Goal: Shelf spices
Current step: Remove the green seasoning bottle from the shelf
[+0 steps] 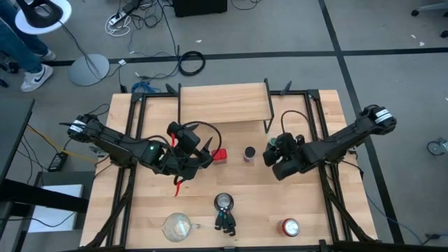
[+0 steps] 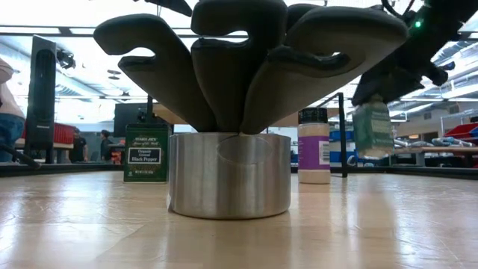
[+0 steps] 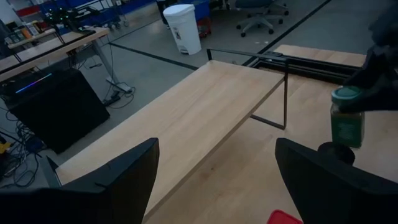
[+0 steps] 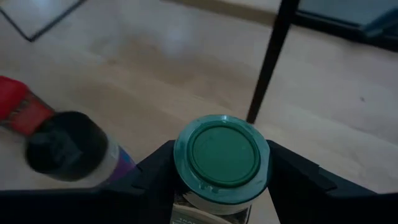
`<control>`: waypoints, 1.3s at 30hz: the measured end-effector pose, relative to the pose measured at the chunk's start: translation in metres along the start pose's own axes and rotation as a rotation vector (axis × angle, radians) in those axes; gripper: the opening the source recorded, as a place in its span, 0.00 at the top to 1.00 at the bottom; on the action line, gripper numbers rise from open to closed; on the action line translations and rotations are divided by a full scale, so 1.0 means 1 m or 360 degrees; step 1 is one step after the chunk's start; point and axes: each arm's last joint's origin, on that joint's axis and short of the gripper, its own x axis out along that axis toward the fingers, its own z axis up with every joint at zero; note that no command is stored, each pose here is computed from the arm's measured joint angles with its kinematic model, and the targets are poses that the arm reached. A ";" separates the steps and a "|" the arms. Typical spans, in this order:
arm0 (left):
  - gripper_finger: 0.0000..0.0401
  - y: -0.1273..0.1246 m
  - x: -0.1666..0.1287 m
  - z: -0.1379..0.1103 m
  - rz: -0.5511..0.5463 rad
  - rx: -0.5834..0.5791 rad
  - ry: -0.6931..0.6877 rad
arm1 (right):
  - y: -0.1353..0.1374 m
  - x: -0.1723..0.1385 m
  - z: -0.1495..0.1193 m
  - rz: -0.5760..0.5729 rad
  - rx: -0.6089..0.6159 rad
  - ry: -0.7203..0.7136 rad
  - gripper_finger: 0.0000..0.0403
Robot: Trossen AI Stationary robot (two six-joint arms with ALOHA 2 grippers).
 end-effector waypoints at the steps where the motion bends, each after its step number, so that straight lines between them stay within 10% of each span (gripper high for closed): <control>1: 0.19 0.000 0.000 0.000 0.0000 0.0001 0.0000 | 0.001 0.002 -0.004 -0.0020 0.0006 0.0005 0.49; 20: 0.19 0.000 0.000 0.000 0.0004 0.0127 0.0000 | 0.010 0.004 -0.054 -0.0124 0.0137 -0.0111 0.49; 30: 0.19 0.001 0.002 0.000 0.0023 0.0218 -0.0001 | 0.009 0.003 -0.052 -0.0154 0.0122 -0.0075 0.17; 39: 0.19 0.007 0.013 0.003 0.0084 0.0274 0.0013 | 0.015 -0.011 -0.033 -0.0107 0.0082 -0.0100 0.16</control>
